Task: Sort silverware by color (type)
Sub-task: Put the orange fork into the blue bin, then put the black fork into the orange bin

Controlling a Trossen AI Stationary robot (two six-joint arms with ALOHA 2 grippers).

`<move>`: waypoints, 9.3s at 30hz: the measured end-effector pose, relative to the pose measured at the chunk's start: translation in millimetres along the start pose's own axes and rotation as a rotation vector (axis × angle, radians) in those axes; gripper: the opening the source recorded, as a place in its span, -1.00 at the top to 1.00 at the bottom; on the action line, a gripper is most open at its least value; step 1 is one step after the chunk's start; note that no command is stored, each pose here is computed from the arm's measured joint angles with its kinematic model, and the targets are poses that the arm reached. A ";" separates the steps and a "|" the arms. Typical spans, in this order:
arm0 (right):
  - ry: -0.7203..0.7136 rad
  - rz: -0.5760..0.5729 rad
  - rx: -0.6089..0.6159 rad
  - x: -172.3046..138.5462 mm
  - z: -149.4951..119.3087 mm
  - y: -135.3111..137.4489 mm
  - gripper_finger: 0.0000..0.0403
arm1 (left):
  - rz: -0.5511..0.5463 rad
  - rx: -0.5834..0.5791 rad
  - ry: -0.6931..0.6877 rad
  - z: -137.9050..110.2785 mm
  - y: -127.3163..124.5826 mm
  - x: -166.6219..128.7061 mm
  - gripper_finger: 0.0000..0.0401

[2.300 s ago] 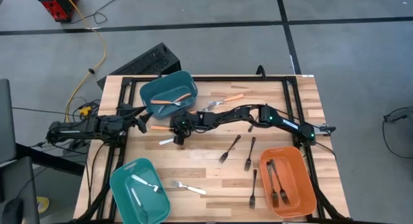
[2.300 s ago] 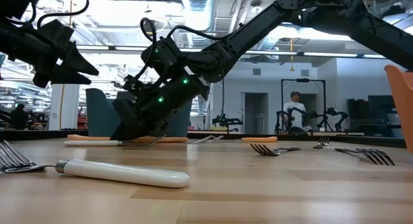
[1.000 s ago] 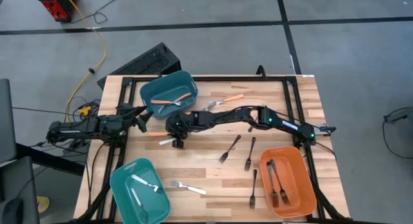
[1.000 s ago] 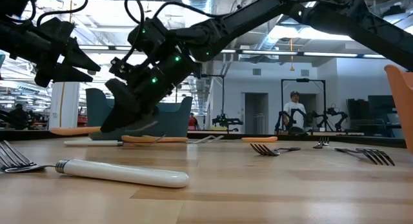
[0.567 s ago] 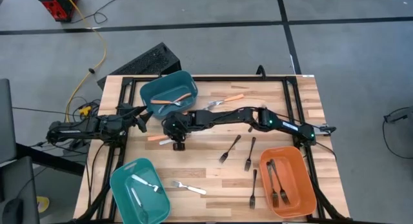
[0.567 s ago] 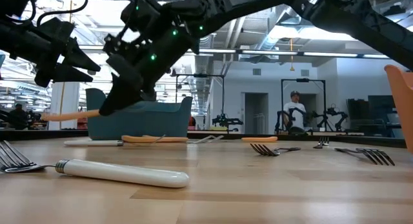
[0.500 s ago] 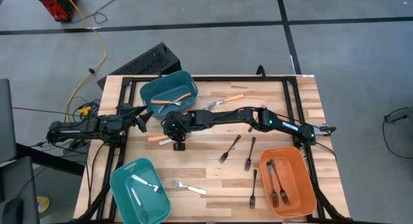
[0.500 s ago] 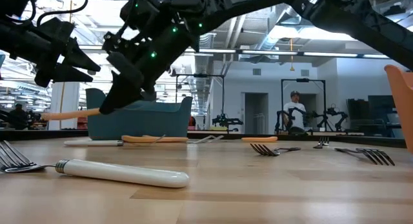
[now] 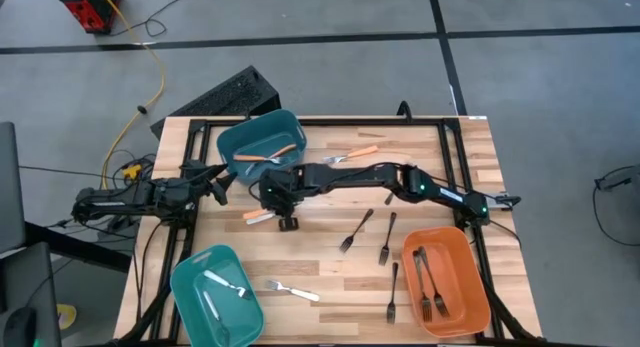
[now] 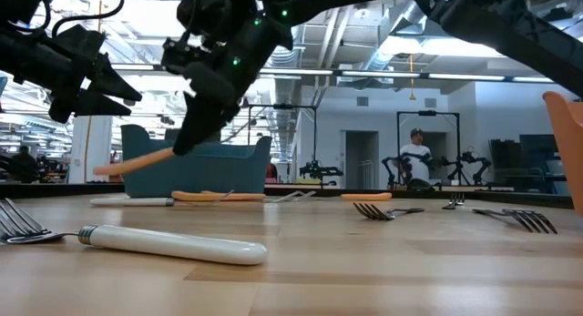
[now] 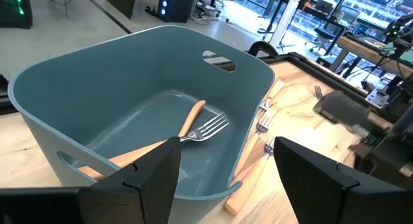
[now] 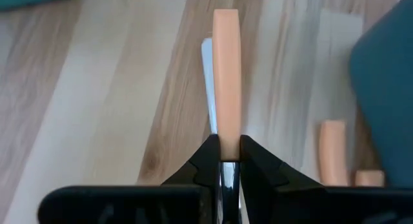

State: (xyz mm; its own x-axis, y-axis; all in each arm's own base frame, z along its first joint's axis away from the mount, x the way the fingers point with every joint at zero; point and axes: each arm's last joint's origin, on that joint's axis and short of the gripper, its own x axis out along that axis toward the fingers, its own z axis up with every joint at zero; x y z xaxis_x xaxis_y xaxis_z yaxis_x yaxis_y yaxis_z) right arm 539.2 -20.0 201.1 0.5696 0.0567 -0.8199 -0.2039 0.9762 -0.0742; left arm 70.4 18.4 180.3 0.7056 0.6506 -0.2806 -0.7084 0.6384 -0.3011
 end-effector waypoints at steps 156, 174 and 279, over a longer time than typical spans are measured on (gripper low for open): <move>-0.018 -0.260 0.356 -296.1 -141.8 -23.8 0.70 | 0.060 0.088 -0.011 -1.2 2.8 -0.1 -0.17; -1.026 -0.355 0.336 -153.6 -191.2 -33.7 0.70 | 0.075 0.081 -0.027 -0.4 3.0 -0.1 -0.17; -0.863 -0.240 0.168 -121.8 -53.0 -137.7 0.19 | 0.106 0.077 -0.040 -0.4 4.2 -0.2 -0.17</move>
State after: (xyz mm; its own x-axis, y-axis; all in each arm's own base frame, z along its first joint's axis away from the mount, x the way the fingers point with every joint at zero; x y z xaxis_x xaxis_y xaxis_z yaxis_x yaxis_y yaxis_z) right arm 455.7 -172.4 281.1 0.9936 -0.0812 -0.0785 0.0775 0.9958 -0.0492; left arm 67.3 20.7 178.7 0.6262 0.7312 -0.2704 -0.7795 0.5937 -0.1998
